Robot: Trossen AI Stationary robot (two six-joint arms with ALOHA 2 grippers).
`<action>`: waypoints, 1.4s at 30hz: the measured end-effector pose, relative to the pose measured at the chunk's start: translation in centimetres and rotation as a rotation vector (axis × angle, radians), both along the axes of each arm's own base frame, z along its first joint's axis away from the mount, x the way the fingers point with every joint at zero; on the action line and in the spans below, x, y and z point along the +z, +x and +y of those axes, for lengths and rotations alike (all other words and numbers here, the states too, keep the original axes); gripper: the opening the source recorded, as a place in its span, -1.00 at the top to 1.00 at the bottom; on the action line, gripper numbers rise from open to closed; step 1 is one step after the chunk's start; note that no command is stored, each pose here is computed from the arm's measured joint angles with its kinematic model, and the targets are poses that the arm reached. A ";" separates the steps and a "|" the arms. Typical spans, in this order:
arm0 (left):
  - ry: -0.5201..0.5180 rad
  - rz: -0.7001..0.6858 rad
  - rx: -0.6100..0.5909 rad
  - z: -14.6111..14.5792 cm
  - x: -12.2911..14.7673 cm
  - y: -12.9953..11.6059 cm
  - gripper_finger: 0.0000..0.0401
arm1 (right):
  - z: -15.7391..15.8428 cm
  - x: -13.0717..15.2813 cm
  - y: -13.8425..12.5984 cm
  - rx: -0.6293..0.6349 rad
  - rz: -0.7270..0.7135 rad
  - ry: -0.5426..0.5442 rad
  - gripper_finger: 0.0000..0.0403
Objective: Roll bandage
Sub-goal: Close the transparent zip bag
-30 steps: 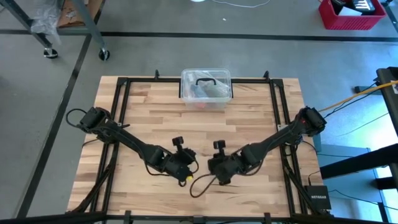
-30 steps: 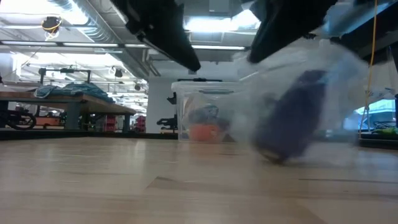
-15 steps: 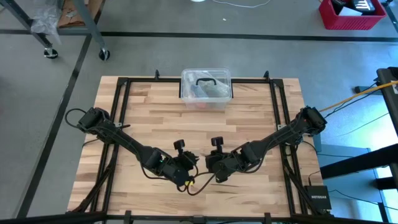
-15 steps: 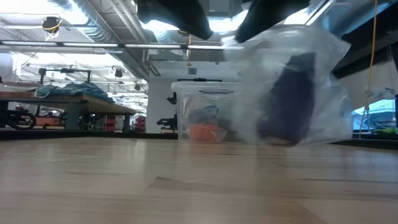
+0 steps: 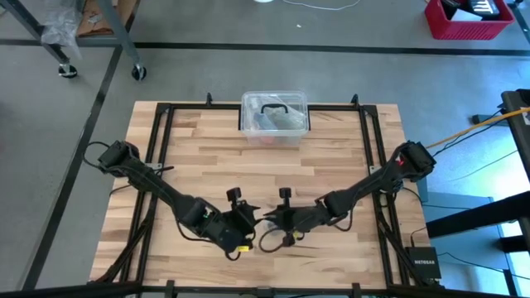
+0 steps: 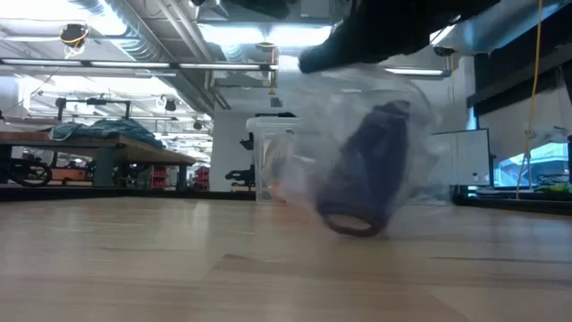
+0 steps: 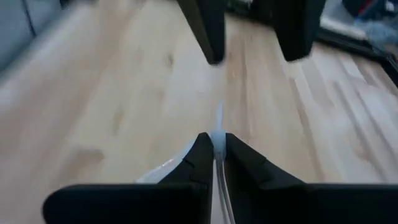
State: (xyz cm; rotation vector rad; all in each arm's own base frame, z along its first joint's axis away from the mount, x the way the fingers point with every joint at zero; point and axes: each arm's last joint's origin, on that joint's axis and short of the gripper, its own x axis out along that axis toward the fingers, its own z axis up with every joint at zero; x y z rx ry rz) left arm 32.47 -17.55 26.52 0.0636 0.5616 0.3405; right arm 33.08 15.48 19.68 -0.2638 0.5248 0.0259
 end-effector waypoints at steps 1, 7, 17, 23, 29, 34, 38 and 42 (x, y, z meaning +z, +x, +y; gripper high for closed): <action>0.002 -0.009 0.001 -0.1 0.1 -0.1 0.27 | -0.1 -0.3 -0.1 0.004 -0.047 0.026 0.85; -0.001 0.021 0.012 -0.2 -1.3 0.6 0.29 | -0.3 -1.2 -0.6 0.008 -0.121 0.070 0.85; -0.050 0.092 -0.011 -0.1 -3.1 1.4 0.30 | -0.3 -1.0 -0.6 0.033 -0.139 0.033 0.85; -0.026 0.114 -0.023 -0.1 -3.4 1.4 0.32 | -0.3 -1.1 -0.6 0.041 -0.132 0.031 0.85; -0.011 0.139 -0.050 0.2 -3.4 1.6 0.57 | -0.2 -1.1 -0.6 0.057 -0.130 0.040 0.85; 0.001 0.157 -0.090 0.4 -3.4 1.8 0.94 | -0.2 -1.1 -0.6 0.068 -0.128 0.046 0.85; -0.002 0.143 -0.099 0.4 -3.3 1.9 0.98 | -0.1 -1.0 -0.6 0.069 -0.131 0.076 0.81; -0.001 0.151 -0.090 0.4 -3.4 1.8 1.00 | -0.2 -1.1 -0.6 0.078 -0.114 0.083 0.63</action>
